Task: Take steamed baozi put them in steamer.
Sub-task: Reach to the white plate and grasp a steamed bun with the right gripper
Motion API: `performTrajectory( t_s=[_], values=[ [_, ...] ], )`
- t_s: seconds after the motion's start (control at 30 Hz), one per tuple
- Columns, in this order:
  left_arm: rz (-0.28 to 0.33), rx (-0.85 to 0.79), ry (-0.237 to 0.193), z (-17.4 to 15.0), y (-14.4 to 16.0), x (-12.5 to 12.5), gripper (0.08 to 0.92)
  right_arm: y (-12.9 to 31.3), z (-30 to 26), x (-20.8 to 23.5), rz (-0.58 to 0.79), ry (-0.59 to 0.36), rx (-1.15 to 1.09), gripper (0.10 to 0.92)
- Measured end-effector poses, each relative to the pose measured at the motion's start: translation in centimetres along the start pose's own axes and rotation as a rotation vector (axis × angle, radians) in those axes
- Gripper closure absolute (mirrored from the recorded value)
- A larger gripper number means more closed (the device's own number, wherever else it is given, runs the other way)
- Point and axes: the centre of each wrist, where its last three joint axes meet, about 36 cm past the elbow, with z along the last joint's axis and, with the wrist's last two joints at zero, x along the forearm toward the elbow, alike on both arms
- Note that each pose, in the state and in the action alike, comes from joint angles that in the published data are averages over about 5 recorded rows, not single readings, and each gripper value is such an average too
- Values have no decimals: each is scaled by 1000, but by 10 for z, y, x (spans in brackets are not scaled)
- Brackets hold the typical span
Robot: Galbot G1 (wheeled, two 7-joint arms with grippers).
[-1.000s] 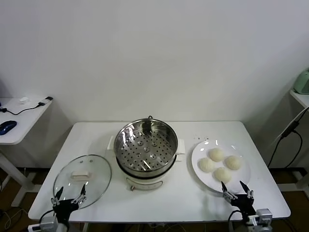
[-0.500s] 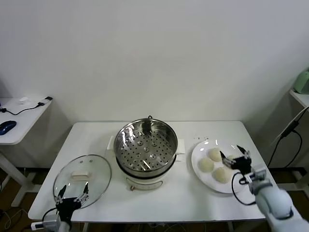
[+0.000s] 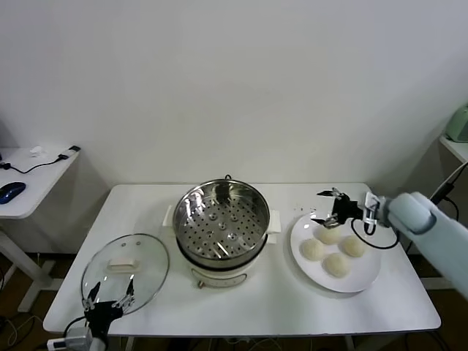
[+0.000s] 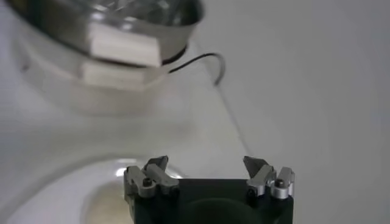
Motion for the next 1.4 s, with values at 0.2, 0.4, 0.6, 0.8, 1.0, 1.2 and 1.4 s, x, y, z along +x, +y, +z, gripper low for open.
performTrajectory(
  t_s=[0.2,0.4,0.6,0.8,1.0,1.2,1.4],
  values=[
    [-1,1,-1,1,1,-1,177,-32,-16,-5,-147,144,56,200],
    [1,6,1,3,-2,0,177,-39,-15,-25,-227,271,39,200],
    [-2,9,6,7,-4,4,177,-36,-8,-50,-257,342,4,200],
    [-4,7,16,11,-6,7,177,-30,-2,-75,-256,374,-33,200],
    [-2,5,20,13,-10,10,177,-24,3,-96,-244,380,-66,200],
    [-5,0,24,15,-10,11,177,-21,4,-107,-242,380,-91,212],
    [-8,-3,29,15,-12,11,177,-21,4,-114,-242,385,-101,303]
  ],
)
